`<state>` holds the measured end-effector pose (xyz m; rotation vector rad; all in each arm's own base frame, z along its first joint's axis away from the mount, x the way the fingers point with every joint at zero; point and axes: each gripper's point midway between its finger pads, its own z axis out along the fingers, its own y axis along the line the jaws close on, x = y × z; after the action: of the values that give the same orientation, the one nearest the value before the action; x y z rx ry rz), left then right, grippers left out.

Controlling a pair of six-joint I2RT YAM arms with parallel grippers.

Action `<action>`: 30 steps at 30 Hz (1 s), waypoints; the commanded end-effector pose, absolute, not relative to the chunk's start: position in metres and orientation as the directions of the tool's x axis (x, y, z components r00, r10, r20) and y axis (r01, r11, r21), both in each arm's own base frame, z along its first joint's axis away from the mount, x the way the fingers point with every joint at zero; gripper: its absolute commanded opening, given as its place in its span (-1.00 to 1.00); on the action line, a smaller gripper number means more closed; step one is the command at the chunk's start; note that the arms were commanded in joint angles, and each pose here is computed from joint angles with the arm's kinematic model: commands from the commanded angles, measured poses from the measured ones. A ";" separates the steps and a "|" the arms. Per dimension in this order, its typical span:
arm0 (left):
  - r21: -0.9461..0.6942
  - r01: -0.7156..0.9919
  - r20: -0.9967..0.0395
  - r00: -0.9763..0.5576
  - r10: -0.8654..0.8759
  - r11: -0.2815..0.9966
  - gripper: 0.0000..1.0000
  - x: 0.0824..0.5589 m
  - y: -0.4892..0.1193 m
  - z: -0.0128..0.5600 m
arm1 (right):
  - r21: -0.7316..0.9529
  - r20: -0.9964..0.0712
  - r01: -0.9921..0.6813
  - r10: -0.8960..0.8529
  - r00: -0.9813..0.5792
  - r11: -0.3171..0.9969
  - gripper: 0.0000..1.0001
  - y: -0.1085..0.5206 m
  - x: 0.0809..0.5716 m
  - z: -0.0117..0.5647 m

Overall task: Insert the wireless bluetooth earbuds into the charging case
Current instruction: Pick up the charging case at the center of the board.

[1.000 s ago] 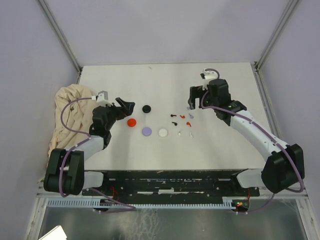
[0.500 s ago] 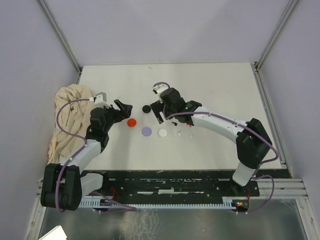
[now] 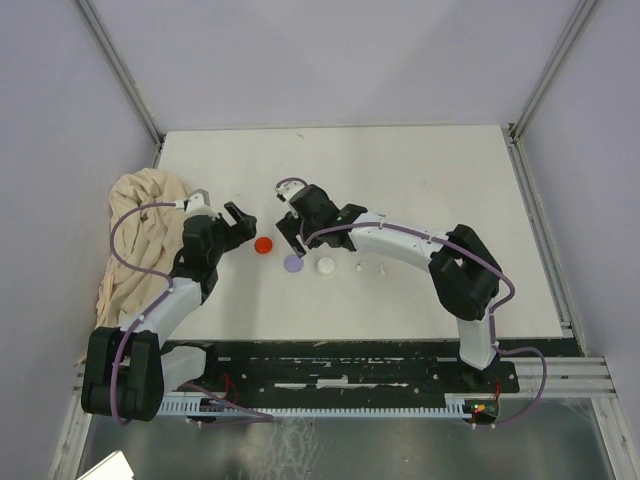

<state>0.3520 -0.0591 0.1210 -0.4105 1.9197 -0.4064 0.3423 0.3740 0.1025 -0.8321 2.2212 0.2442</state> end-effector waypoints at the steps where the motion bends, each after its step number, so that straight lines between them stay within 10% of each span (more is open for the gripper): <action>1: -0.447 -0.062 -0.843 -0.305 -0.444 0.892 0.90 0.364 -0.057 0.148 | -0.048 -0.715 -0.681 -0.501 -0.487 0.731 0.81 0.400 0.327 0.108; 30: -0.459 0.022 -0.838 -0.341 -0.425 0.888 0.87 0.363 -0.073 0.155 | -0.012 -0.629 -0.792 -0.620 -0.469 0.611 0.64 0.426 0.299 0.037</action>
<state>0.3531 -0.0722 0.1307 -0.3626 1.9350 -0.4770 0.2918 0.4113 0.0281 -1.1044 2.2935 0.3413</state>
